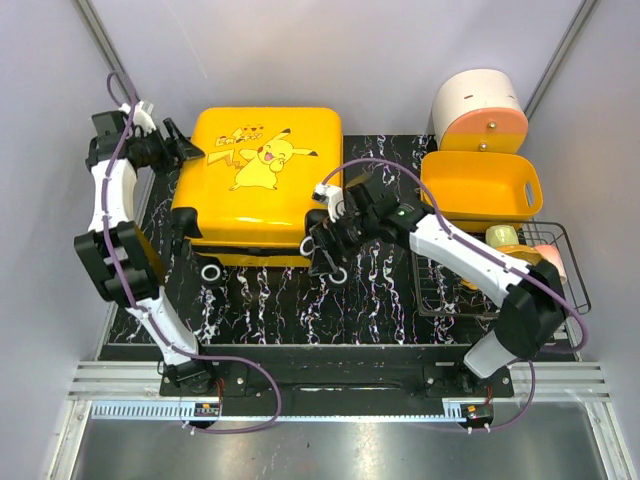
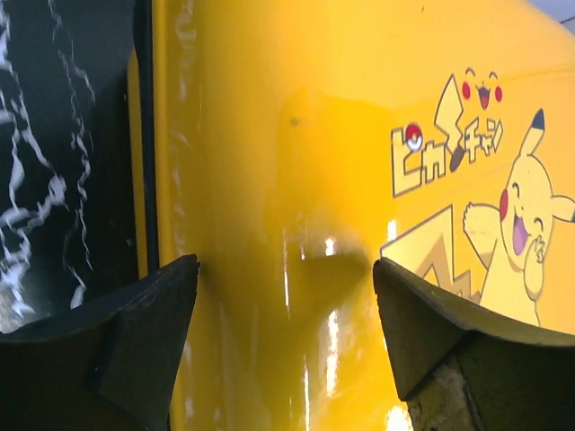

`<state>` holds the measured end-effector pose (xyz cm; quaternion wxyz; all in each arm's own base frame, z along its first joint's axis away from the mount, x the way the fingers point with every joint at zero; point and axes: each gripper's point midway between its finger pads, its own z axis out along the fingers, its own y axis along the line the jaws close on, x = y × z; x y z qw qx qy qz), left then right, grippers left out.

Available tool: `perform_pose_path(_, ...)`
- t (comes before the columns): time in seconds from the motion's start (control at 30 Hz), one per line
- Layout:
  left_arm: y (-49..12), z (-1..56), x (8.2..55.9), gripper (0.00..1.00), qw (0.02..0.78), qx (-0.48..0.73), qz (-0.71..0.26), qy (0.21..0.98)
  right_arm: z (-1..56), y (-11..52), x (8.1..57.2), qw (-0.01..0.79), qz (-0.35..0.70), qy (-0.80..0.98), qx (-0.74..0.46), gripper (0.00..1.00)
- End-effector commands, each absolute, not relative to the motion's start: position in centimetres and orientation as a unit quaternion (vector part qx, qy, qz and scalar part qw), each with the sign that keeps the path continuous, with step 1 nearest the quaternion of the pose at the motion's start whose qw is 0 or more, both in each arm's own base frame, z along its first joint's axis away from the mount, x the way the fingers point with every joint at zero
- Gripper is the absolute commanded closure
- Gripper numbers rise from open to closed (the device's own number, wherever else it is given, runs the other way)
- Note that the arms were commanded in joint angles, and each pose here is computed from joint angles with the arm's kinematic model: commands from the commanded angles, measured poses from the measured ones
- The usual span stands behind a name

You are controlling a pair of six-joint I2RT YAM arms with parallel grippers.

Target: Open, take out, and arrange the luggage

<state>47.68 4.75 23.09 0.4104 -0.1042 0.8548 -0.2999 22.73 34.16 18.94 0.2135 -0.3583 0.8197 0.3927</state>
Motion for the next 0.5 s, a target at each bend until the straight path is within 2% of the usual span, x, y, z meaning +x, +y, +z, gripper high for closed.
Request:
perform_pose_path(0.0, 4.3, 27.7, 48.7, 0.16, 0.437, -0.002, -0.279, 0.855, 27.6, 33.2, 22.7, 0.318, 0.437, 0.730, -0.419, 0.03)
perform_pose_path(0.13, 3.9, 32.7, 45.0, 0.06, 0.462, 0.061, -0.229, 0.855, 27.3, 29.8, 26.6, 0.345, 0.395, 0.756, -0.391, 0.00)
perform_pose_path(0.2, 3.7, 33.7, 41.3, 0.01, 0.463, 0.090, -0.197, 0.860, 26.8, 27.7, 29.4, 0.355, 0.371, 0.774, -0.371, 0.01)
perform_pose_path(0.27, 3.5, 33.4, 38.3, 0.01, 0.450, 0.098, -0.186, 0.868, 26.3, 26.2, 31.4, 0.368, 0.343, 0.785, -0.360, 0.04)
perform_pose_path(0.33, 2.8, 32.6, 34.8, 0.01, 0.433, 0.110, -0.173, 0.878, 25.3, 25.3, 33.1, 0.385, 0.301, 0.788, -0.374, 0.09)
perform_pose_path(0.4, 2.0, 31.2, 31.9, 0.01, 0.411, 0.112, -0.175, 0.887, 23.4, 24.6, 34.5, 0.389, 0.263, 0.790, -0.395, 0.23)
perform_pose_path(0.47, 1.5, 29.9, 30.1, 0.01, 0.392, 0.103, -0.182, 0.896, 22.1, 24.6, 35.0, 0.387, 0.250, 0.787, -0.409, 0.32)
